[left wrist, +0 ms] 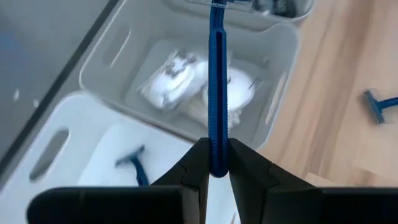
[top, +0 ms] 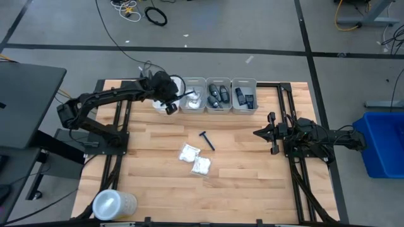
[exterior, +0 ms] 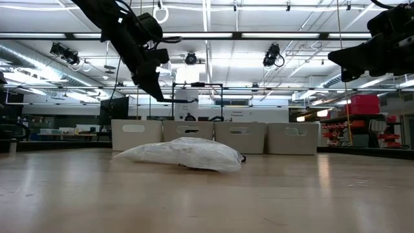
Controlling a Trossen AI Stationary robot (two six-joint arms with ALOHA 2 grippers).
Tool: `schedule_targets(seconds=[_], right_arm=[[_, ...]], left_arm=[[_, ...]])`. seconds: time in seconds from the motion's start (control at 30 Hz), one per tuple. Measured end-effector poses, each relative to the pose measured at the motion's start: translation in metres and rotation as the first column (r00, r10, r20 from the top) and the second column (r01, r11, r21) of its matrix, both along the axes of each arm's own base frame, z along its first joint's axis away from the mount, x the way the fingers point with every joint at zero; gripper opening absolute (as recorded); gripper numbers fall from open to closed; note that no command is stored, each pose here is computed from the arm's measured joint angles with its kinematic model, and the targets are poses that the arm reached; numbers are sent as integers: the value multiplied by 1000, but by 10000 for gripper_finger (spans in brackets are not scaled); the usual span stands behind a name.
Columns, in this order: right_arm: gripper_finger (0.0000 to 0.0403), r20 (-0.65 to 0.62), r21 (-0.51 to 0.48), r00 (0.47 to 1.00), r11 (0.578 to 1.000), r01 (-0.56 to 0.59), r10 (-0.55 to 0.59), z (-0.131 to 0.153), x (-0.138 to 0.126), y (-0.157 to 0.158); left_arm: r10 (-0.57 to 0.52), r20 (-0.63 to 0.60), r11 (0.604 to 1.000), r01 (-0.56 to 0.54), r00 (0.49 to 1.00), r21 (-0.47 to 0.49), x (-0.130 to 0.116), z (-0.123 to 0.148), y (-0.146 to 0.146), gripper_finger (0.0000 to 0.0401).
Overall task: Pick & Place Travel size toiletries
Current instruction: Put the blue razor into the white bin
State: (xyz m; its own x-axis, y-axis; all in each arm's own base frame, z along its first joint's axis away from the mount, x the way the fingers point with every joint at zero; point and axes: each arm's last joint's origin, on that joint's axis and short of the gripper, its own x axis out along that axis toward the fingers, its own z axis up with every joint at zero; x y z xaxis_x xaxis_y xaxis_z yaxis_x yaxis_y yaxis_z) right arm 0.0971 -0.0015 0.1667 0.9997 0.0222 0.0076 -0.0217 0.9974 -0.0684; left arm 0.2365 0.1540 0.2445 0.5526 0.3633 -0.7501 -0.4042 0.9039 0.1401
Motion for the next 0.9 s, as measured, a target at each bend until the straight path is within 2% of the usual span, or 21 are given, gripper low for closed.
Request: schedule_targets(seconds=[0.37, 0.67, 0.9], right_arm=[[14, 0, 0, 1000, 1000, 0, 0, 0, 0, 0], [14, 0, 0, 1000, 1000, 0, 0, 0, 0, 0], [14, 0, 0, 1000, 1000, 0, 0, 0, 0, 0]], left_arm=[[228, -34, 970, -230, 973, -80, -12, -5, 7, 57], [288, -30, 954, -289, 957, -80, -12, -5, 8, 57], [465, -27, 882, -465, 885, -72, -20, -5, 15, 56]])
